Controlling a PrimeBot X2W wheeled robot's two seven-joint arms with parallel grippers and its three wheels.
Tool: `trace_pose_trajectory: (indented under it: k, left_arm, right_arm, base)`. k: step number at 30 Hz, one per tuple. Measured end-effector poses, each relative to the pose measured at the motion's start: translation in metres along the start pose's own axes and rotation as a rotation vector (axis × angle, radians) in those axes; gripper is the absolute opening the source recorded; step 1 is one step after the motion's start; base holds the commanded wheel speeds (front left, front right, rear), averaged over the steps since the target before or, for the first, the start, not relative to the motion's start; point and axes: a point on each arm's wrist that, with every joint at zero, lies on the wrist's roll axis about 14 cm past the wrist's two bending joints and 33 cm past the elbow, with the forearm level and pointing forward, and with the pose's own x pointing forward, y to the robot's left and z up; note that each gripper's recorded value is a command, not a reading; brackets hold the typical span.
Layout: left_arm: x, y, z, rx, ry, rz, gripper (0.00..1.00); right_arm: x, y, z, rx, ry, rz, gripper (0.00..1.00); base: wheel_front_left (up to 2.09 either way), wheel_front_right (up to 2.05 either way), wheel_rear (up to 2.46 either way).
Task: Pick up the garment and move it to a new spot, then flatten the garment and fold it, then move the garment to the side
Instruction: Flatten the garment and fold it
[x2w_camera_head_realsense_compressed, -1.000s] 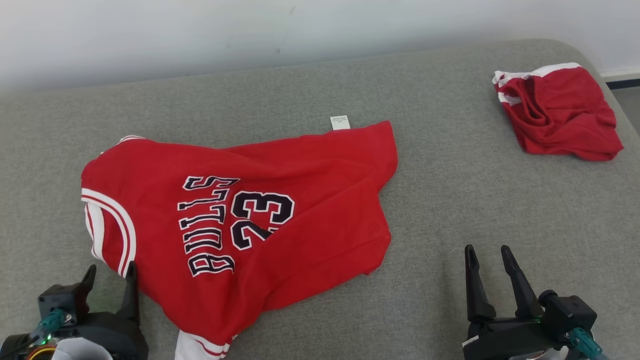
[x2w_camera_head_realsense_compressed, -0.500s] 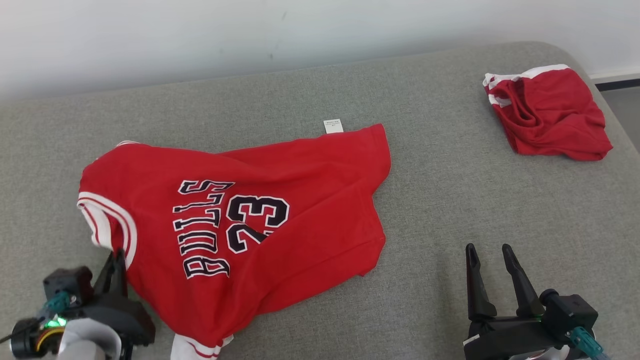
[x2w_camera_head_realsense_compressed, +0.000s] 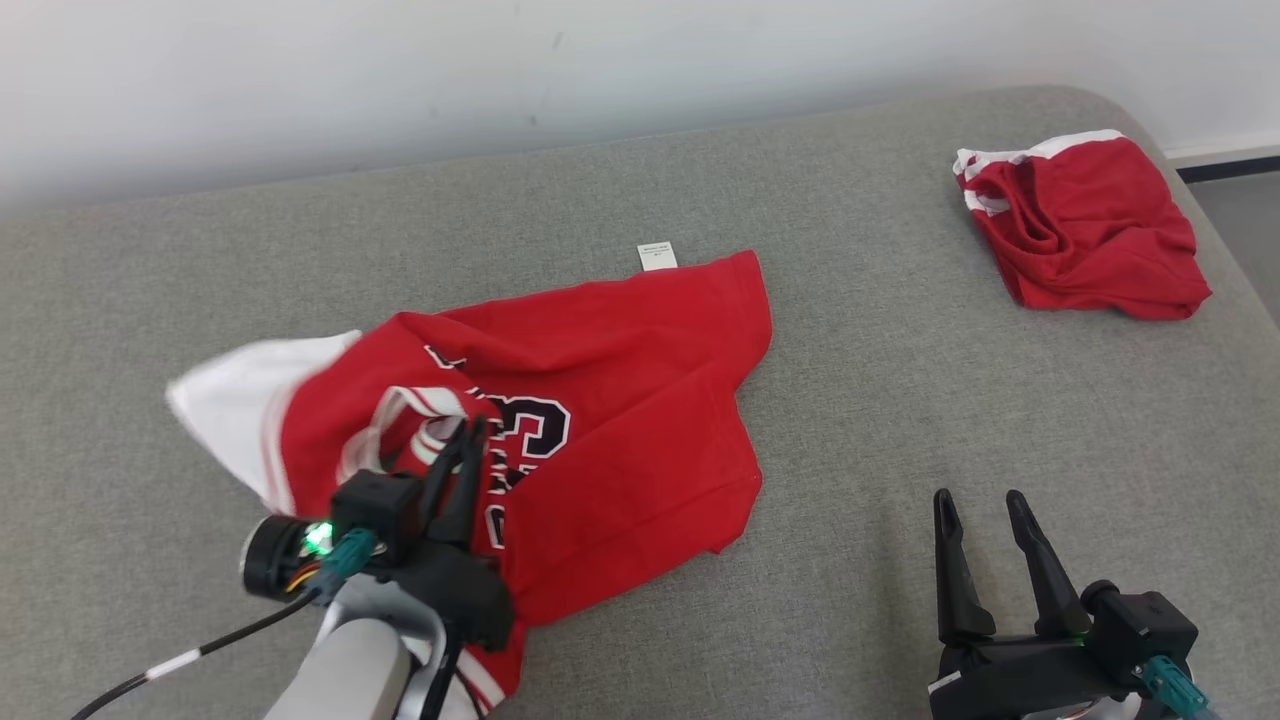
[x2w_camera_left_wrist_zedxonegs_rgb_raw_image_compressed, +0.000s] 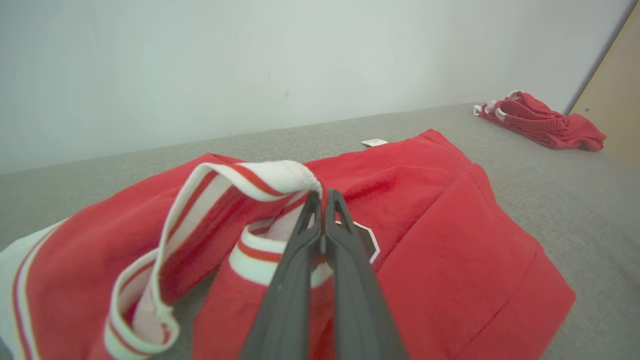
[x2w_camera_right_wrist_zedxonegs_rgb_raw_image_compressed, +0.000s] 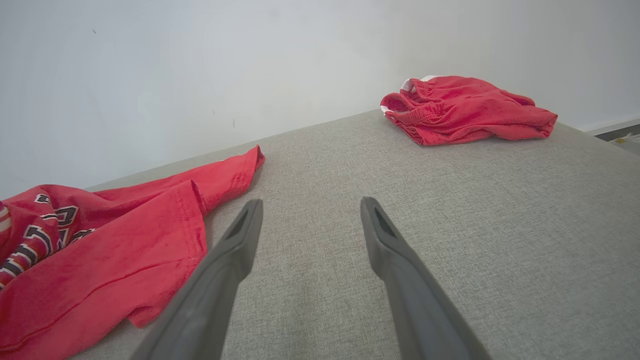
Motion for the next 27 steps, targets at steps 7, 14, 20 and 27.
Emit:
trace_pose_trajectory:
  k: [7,14,20,27]
  left_arm:
    - [0.019,-0.031,0.005,-0.024,-0.002,-0.069,0.92]
    - [0.014,-0.024,-0.005,-0.005,0.038,-0.047,1.0]
    - [-0.014,-0.028,-0.016,-0.027,0.05,-0.025,1.0]
    - [-0.048,-0.02,0.004,-0.046,-0.039,0.041,1.0]
  right_arm:
    - [0.0,-0.002,0.001,-0.002,-0.002,-0.005,1.0]
    - [-0.002,-0.001,0.003,-0.001,-0.008,-0.003,1.0]
    - [-0.009,0.004,0.001,0.01,-0.002,0.012,1.0]
    - [-0.008,0.021,0.001,0.022,-0.007,0.063,1.0]
  base:
    - [0.0,0.0,0.0]
    - [0.0,0.0,0.0]
    - [0.0,0.0,0.0]
    - [0.0,0.0,0.0]
